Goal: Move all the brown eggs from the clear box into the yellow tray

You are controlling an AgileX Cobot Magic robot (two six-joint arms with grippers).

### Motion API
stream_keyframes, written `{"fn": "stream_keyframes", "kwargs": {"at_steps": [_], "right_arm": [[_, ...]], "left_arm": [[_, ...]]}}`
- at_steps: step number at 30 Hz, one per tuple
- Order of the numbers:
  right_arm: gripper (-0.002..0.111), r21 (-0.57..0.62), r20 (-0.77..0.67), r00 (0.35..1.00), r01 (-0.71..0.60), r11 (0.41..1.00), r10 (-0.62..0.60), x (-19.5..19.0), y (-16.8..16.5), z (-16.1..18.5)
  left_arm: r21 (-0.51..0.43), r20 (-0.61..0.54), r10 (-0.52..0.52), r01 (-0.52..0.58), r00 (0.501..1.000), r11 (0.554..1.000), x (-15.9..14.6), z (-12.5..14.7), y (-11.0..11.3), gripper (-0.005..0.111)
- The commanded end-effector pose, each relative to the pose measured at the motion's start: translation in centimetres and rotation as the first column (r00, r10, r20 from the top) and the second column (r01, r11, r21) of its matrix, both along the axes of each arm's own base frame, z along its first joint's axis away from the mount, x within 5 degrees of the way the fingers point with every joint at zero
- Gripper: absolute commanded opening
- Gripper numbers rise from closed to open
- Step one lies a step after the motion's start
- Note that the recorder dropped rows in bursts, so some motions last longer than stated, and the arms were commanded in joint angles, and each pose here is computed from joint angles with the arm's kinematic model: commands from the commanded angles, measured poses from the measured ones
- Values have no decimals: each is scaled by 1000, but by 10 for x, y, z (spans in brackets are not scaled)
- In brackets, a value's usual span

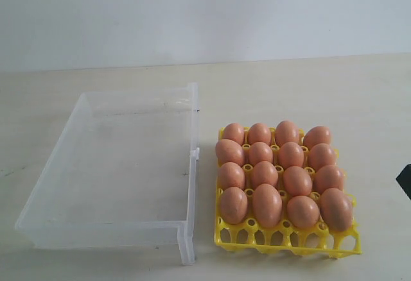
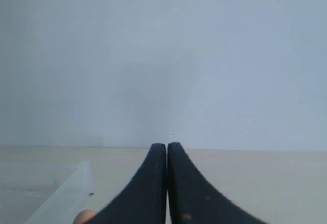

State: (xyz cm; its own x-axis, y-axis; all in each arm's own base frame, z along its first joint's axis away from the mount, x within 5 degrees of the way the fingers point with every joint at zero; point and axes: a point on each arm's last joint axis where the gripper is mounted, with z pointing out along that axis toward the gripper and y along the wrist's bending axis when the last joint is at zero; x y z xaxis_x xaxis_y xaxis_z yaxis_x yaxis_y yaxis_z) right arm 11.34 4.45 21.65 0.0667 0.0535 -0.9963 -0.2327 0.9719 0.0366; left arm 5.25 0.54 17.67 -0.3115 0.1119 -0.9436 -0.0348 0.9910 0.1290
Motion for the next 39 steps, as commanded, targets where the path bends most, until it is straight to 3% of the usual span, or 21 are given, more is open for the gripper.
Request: {"fn": "stream_keyframes", "kwargs": {"at_steps": [1,23,26,30,35,39], "right_arm": [[3,-21,60,998,-35,999,36,-2,3,6],[3,-74,47,983,-176,982,180,-18,3,8],[3,-160,-45,975,-223,962,219,-27,-1,0],[3,-318,-23,978,-202,927,205,-38,-8,-2],[3,-392,25,991,-114,913,134,-49,-19,-2],[3,-449,-74,994,-110,887,85,-57,-25,-15]], "left_arm": [[-6,19,-6,6,1000,1000,0,2,0,0],[-6,19,-6,6,1000,1000,0,2,0,0],[-6,19,-6,6,1000,1000,0,2,0,0],[-6,19,-6,6,1000,1000,0,2,0,0],[-6,19,-6,6,1000,1000,0,2,0,0],[-6,19,-6,6,1000,1000,0,2,0,0]]}}
